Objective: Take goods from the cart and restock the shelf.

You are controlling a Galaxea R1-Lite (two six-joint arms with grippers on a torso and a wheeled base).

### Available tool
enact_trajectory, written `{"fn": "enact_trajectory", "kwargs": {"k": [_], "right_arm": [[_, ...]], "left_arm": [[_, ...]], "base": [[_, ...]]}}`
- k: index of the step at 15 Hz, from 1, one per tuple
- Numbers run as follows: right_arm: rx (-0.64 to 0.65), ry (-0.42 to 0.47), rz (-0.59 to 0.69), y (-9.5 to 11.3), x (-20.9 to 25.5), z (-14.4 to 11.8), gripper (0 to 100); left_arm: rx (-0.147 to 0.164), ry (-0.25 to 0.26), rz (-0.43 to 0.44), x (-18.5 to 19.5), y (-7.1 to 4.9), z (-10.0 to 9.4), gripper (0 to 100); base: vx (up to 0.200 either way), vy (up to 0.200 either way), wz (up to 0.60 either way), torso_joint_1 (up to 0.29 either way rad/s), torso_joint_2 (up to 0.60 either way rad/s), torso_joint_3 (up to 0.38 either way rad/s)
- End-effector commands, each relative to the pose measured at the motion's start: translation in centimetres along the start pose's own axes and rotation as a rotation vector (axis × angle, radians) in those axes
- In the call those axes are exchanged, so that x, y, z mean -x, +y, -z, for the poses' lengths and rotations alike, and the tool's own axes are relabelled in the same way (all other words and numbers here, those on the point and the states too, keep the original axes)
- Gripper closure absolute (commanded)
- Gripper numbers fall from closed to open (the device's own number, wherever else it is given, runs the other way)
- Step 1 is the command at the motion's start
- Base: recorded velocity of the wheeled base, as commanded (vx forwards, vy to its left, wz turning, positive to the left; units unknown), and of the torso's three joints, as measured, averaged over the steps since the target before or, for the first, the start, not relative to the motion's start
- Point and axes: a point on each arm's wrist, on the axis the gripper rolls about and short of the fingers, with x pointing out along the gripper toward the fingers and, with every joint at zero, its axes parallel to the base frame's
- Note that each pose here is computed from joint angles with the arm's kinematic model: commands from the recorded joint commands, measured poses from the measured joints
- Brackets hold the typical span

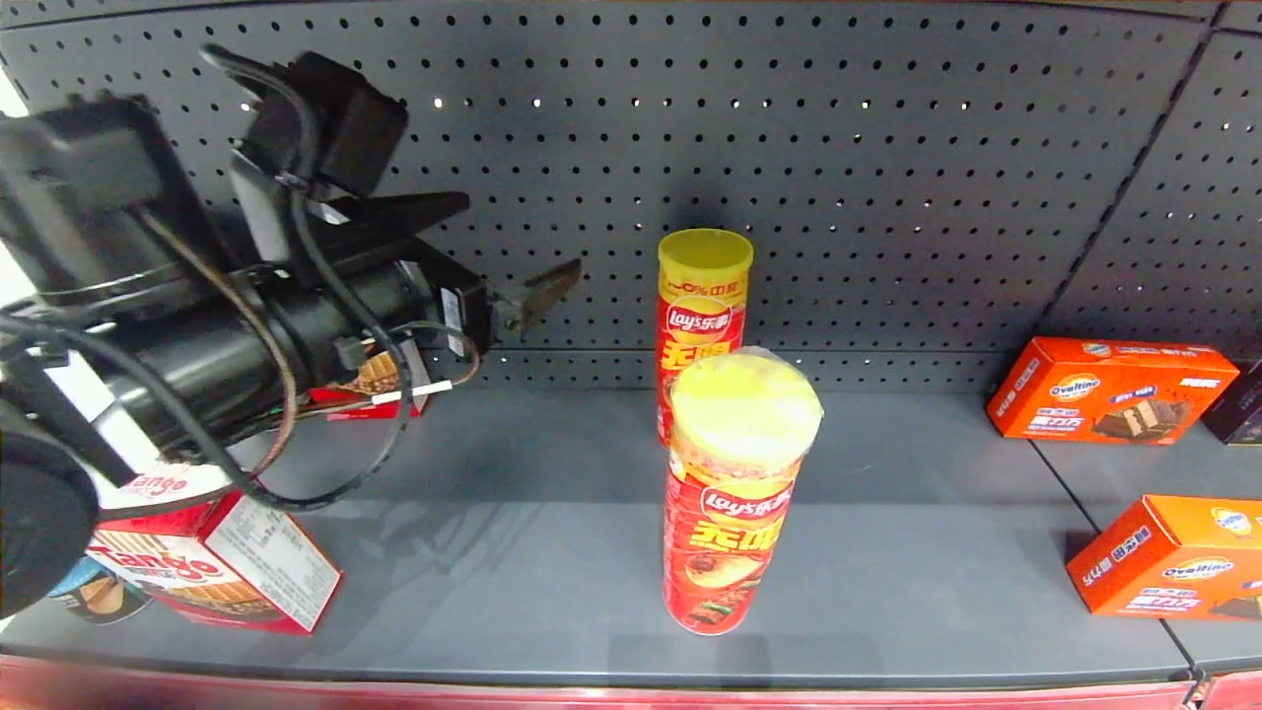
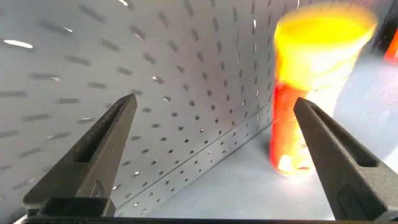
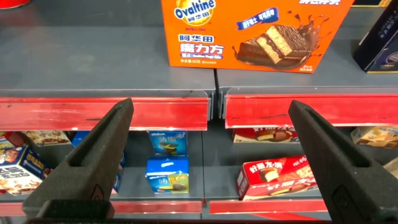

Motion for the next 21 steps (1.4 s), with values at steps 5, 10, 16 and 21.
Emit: {"fn": "enact_trajectory", "kwargs": {"k": [5, 10, 16, 21], "right_arm": [[0.000, 0.000, -0.001, 0.0, 0.0, 0.0, 0], [0.000, 0.000, 0.001, 0.0, 0.0, 0.0, 0], [0.000, 0.000, 0.003, 0.0, 0.0, 0.0, 0], [0.001, 0.000, -0.001, 0.0, 0.0, 0.0, 0]], "left_arm": [[0.036, -0.210, -0.067, 15.8, -1.6, -3.4, 0], [-0.012, -0.207, -0.305, 25.3, -2.6, 1.5, 0], [-0.030, -0.165, -0.532, 29.5, -5.7, 8.6, 0], [-0.015, -0.109, -0.543, 31.6, -7.5, 11.4, 0]], "base": [[0.000, 0.000, 0.00, 0.000, 0.00, 0.000], [0.000, 0.000, 0.00, 0.000, 0.00, 0.000], [0.000, 0.000, 0.00, 0.000, 0.00, 0.000], [0.000, 0.000, 0.00, 0.000, 0.00, 0.000]]}}
